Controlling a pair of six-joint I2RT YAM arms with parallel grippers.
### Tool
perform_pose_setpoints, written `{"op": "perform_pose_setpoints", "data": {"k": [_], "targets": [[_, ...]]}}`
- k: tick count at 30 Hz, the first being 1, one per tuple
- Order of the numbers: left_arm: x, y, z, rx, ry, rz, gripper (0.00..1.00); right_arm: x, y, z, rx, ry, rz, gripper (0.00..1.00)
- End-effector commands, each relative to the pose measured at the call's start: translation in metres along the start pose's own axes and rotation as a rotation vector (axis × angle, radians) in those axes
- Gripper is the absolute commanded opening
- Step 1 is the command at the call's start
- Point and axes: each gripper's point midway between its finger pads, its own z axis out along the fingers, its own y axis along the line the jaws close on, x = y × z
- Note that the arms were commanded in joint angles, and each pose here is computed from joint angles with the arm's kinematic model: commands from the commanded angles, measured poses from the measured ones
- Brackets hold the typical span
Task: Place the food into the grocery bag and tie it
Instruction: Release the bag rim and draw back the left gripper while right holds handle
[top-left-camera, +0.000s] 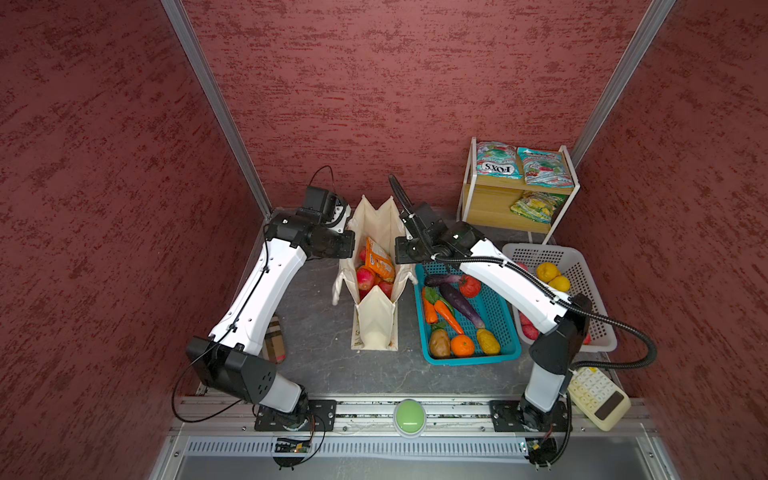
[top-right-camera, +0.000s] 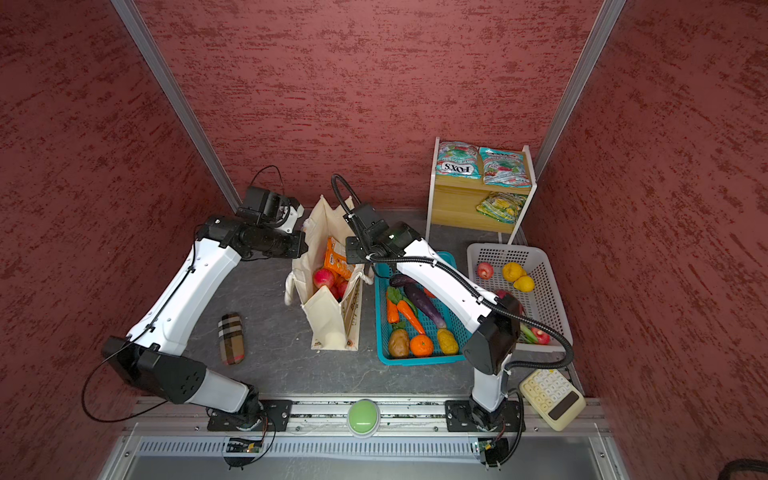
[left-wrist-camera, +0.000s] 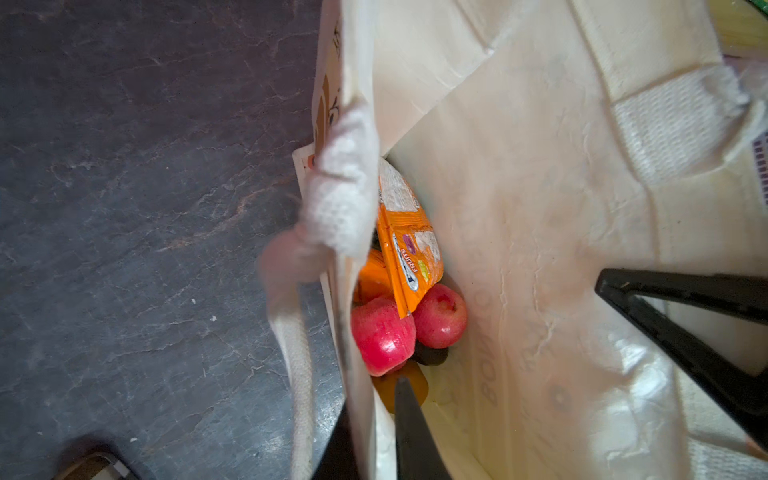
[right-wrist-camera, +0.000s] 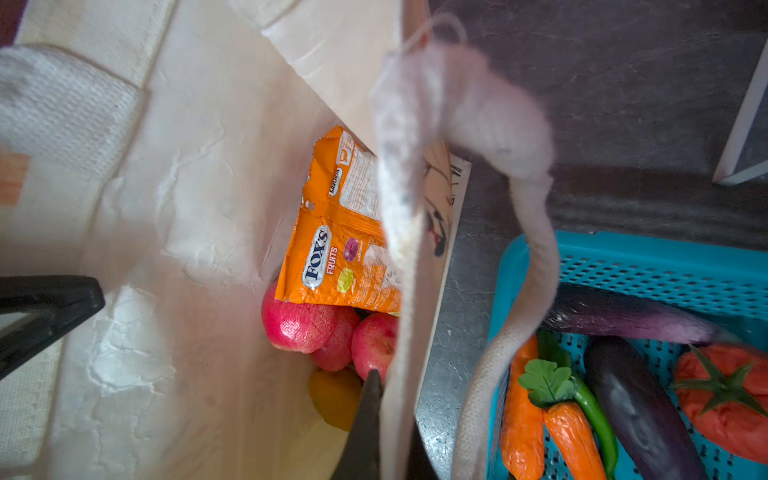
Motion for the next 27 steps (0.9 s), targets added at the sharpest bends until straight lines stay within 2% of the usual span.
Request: {"op": "perform_pose_setpoints", "data": {"k": [1, 4, 7, 10, 12, 15, 20, 22, 27], "targets": [[0.001, -0.006, -0.009, 0.009, -0.015, 0.005, 0.31, -0.012, 0.003, -0.005, 0.002, -0.061, 0.010, 0.02], [0.002, 0.000, -0.023, -0.025, -0.052, 0.001, 0.50, -0.012, 0.001, -0.004, 0.006, -0.062, 0.008, 0.06], [0.000, 0.011, -0.044, -0.083, -0.116, -0.022, 0.69, -0.013, 0.000, -0.004, 0.012, -0.066, 0.002, 0.06], [-0.001, 0.020, -0.071, -0.118, -0.200, -0.057, 0.81, -0.015, -0.001, -0.004, 0.021, -0.073, -0.004, 0.03], [0.000, 0.026, -0.089, -0.134, -0.254, -0.084, 0.85, -0.015, -0.003, -0.005, 0.025, -0.074, -0.006, 0.02], [0.009, 0.042, -0.109, -0.145, -0.327, -0.176, 0.85, -0.014, -0.004, -0.004, 0.033, -0.071, -0.009, 0.01], [0.036, 0.082, -0.120, -0.043, -0.411, -0.494, 0.79, -0.015, -0.009, -0.007, 0.045, -0.074, -0.013, 0.00], [0.048, 0.091, -0.110, -0.021, -0.406, -0.584, 0.78, -0.016, -0.011, -0.008, 0.052, -0.074, -0.014, 0.00], [0.072, 0.104, -0.064, 0.145, -0.347, -0.809, 0.74, -0.017, -0.018, -0.013, 0.066, -0.078, -0.016, 0.00]]}}
